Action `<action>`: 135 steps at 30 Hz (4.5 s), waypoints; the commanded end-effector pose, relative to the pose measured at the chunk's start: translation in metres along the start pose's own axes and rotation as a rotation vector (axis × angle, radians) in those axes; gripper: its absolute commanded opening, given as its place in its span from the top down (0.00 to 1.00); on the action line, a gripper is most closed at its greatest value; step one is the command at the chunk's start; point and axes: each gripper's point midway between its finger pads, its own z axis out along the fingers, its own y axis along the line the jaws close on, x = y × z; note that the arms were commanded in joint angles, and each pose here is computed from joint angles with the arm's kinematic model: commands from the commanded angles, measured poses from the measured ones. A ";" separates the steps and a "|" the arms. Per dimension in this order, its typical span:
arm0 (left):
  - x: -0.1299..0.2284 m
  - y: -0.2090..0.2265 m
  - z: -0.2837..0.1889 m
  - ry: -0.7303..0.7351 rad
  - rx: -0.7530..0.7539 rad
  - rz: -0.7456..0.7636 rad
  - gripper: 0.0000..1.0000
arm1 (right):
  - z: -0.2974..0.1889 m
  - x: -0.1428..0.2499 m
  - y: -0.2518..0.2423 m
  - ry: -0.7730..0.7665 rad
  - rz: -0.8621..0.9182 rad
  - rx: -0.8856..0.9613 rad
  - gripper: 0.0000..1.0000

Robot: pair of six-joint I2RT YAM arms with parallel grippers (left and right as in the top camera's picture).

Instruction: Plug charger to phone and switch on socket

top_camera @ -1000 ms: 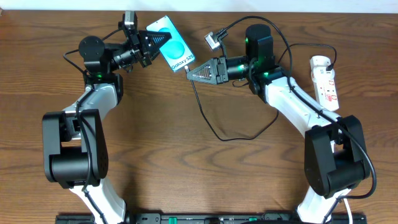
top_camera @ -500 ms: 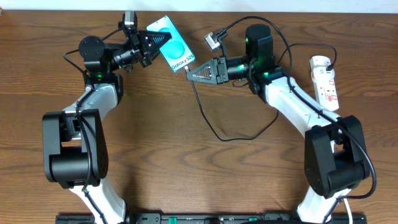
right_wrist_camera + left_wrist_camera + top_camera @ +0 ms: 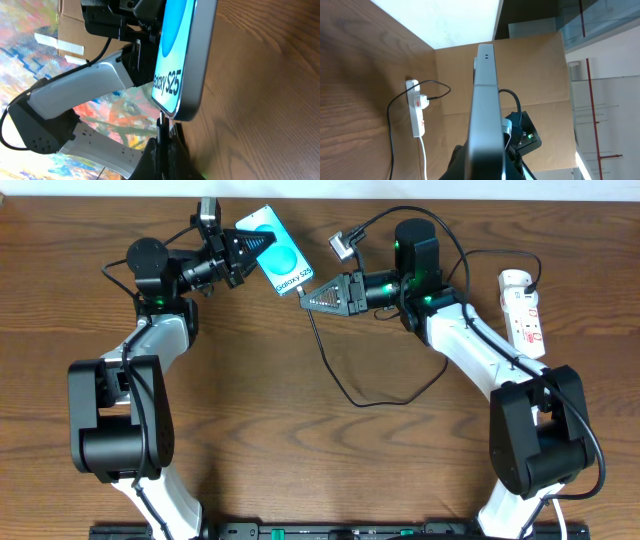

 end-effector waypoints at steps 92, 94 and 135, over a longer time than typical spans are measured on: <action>0.006 -0.011 0.008 0.025 0.029 0.084 0.93 | -0.001 -0.005 0.000 -0.010 -0.013 0.004 0.99; 0.006 -0.011 0.008 0.025 0.029 0.084 0.93 | -0.002 -0.005 0.000 -0.012 -0.013 0.005 0.99; 0.010 -0.011 0.008 0.044 0.026 0.079 0.93 | -0.002 -0.006 0.002 -0.011 -0.027 -0.003 0.99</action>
